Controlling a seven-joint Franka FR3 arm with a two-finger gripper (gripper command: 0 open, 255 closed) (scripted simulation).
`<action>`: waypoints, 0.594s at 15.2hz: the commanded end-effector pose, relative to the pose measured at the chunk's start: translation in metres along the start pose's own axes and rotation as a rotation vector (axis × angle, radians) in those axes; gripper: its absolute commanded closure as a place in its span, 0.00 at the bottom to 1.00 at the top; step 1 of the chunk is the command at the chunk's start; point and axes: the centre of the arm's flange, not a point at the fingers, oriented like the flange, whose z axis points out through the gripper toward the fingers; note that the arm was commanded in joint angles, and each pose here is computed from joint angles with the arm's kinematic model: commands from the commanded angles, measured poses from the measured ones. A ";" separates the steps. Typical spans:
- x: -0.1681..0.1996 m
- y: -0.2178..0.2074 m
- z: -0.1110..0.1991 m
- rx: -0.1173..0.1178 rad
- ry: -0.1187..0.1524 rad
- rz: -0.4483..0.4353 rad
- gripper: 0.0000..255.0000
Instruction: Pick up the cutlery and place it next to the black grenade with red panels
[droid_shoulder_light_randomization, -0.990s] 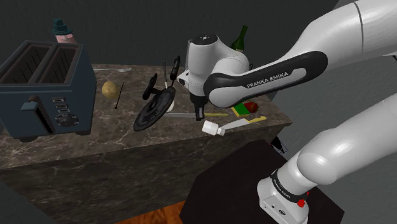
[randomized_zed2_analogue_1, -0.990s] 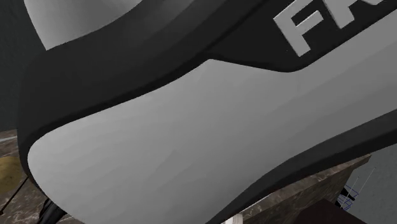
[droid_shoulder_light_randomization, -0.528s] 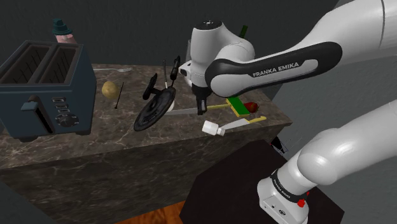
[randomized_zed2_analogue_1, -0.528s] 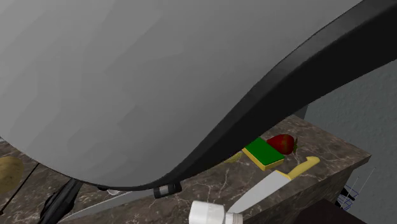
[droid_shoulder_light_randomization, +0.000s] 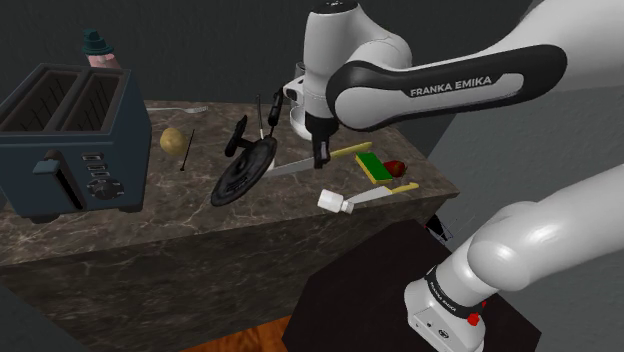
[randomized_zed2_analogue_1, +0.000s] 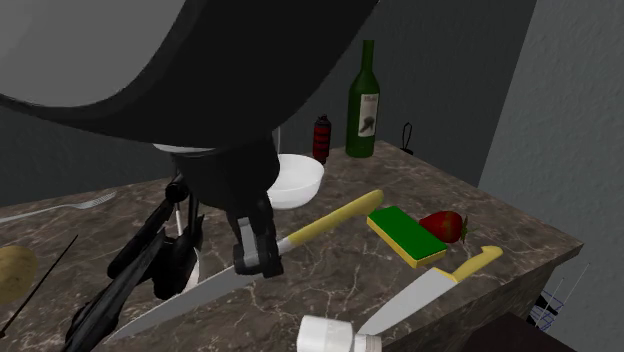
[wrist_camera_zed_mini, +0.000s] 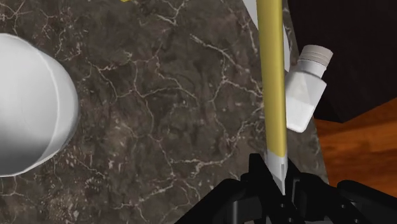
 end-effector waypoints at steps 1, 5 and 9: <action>-0.003 0.001 -0.010 0.000 0.000 0.000 1.00; -0.006 0.004 -0.031 0.000 0.000 0.000 1.00; -0.010 0.007 -0.051 0.000 0.000 0.000 1.00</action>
